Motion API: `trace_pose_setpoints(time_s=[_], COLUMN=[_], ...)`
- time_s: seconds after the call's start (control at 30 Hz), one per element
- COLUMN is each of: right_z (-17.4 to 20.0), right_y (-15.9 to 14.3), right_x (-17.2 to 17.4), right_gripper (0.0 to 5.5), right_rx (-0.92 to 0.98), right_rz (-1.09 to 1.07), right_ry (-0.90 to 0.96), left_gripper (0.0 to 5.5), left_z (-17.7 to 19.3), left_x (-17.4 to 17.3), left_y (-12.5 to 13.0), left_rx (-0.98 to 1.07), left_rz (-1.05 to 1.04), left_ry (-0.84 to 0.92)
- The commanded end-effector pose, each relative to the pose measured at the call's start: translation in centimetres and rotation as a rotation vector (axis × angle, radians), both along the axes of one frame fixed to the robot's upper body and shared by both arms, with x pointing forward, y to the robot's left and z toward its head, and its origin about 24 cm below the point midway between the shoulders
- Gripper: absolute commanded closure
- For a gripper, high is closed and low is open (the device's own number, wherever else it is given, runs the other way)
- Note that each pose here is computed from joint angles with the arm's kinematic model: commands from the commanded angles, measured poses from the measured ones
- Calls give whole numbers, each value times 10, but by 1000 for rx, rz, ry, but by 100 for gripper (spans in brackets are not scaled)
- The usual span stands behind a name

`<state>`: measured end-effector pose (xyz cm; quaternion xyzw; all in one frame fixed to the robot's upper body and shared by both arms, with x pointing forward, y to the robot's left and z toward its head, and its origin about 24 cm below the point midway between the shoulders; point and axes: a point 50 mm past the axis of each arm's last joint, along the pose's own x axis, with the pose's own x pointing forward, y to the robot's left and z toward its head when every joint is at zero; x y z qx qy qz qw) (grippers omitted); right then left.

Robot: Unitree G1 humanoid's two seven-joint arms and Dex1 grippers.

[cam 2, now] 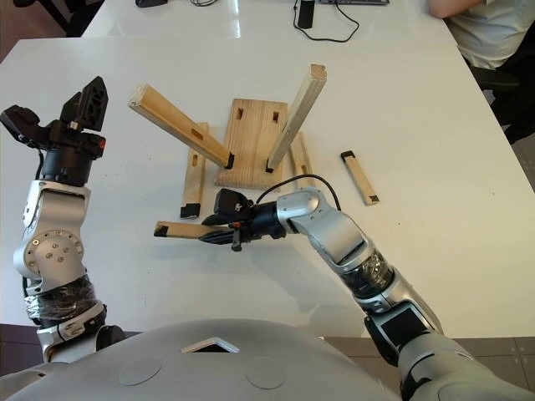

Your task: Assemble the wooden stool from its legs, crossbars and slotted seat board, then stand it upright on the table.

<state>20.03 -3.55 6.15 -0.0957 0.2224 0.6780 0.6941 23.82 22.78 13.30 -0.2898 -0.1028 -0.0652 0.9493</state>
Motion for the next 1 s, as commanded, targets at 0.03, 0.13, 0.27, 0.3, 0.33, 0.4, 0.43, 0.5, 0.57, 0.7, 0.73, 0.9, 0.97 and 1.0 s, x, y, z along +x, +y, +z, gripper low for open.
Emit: trace_pose_setpoints(time_s=[0.03,0.13,0.27,0.3,0.33,0.4,0.43,0.5,0.57,0.7,0.73,0.9,0.97,1.0], right_z=[-16,-23,-21,-19,-17,-14,-12,-7,8,40,46,46,38,32], right_y=[12,18,22,23,23,23,24,26,21,-7,-17,-81,-98,-104], right_x=[-8,-13,-10,-8,-6,-4,-4,-5,-5,-7,-7,-12,-8,-8], right_gripper=[420,420,361,345,331,298,286,259,238,213,213,213,213,213], right_rx=[-61,-93,-80,-71,-62,-48,-39,-12,37,106,124,63,-17,-50], right_rz=[-55,-41,-22,-33,-46,-72,-77,-82,-96,-31,-26,-26,-85,-115], right_ry=[-21,-27,-93,-107,-122,-148,-155,-164,-170,-150,-151,-119,-146,-156], left_gripper=[142,142,142,142,142,142,142,142,142,142,142,142,142,142], left_z=[0,-1,-4,-5,-5,-6,-7,-8,-10,-28,-37,-89,-88,-84], left_x=[-3,-7,-11,-13,-15,-17,-18,-19,-22,-45,-53,-114,-130,-132], left_y=[-4,-6,-8,-8,-8,-7,-7,-5,1,31,37,44,41,36], left_rx=[7,1,-10,-12,-15,-18,-20,-15,-16,-37,-29,164,230,251], left_rz=[-19,-12,-1,3,11,21,27,40,58,107,107,-91,-214,-286], left_ry=[32,41,53,55,58,62,64,72,83,152,193,492,522,513])
